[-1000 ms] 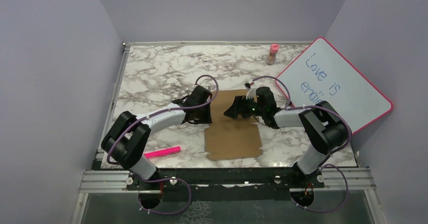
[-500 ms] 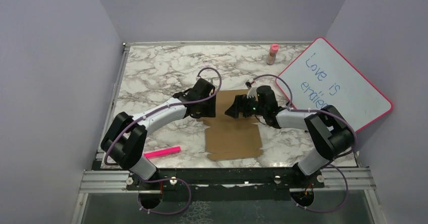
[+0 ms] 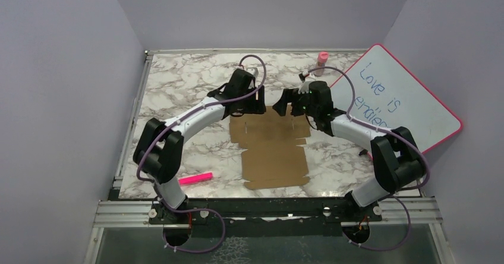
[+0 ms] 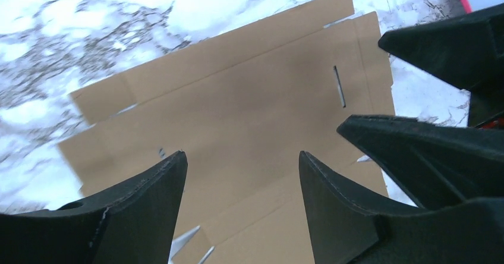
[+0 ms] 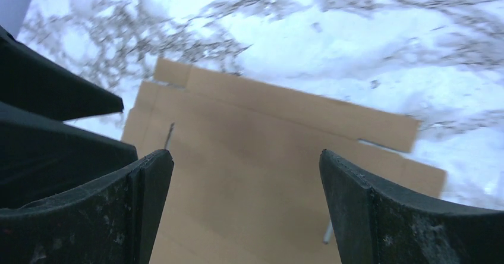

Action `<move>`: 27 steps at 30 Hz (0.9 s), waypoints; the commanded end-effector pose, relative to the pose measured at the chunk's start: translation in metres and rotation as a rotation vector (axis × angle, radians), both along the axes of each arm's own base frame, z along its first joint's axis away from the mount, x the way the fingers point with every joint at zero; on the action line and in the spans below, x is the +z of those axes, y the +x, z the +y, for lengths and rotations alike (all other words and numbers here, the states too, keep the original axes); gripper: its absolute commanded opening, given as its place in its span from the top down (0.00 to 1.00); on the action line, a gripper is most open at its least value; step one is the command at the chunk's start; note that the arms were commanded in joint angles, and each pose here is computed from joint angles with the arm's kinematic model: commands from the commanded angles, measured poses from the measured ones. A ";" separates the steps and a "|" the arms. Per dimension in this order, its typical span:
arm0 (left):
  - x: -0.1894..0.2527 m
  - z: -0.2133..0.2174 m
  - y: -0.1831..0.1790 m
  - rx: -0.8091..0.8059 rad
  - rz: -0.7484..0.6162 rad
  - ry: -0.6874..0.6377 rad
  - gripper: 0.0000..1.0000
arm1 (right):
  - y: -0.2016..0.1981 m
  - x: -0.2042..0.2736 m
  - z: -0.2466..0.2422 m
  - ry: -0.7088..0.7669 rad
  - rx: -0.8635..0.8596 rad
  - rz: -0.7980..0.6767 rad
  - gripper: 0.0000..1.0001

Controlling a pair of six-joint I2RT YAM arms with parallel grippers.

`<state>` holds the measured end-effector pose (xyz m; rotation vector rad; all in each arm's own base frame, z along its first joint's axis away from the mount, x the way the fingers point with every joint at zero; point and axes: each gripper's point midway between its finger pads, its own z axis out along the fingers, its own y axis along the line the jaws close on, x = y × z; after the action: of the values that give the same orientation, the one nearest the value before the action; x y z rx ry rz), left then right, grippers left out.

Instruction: Fold the paper box

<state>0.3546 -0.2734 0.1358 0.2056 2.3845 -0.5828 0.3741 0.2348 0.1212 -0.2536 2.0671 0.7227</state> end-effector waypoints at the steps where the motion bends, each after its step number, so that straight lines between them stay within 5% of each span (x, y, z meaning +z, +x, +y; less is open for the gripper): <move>1: -0.006 -0.034 0.023 -0.097 0.011 -0.083 0.29 | 0.029 -0.014 -0.035 -0.080 -0.126 0.031 0.02; 27: -0.092 -0.047 0.021 -0.175 0.196 -0.054 0.29 | 0.058 -0.093 -0.054 0.038 -0.079 0.302 0.20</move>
<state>0.3753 -0.3137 0.0451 0.3150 2.5618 -0.7334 0.4381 0.1746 0.0422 -0.0322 2.2713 0.7227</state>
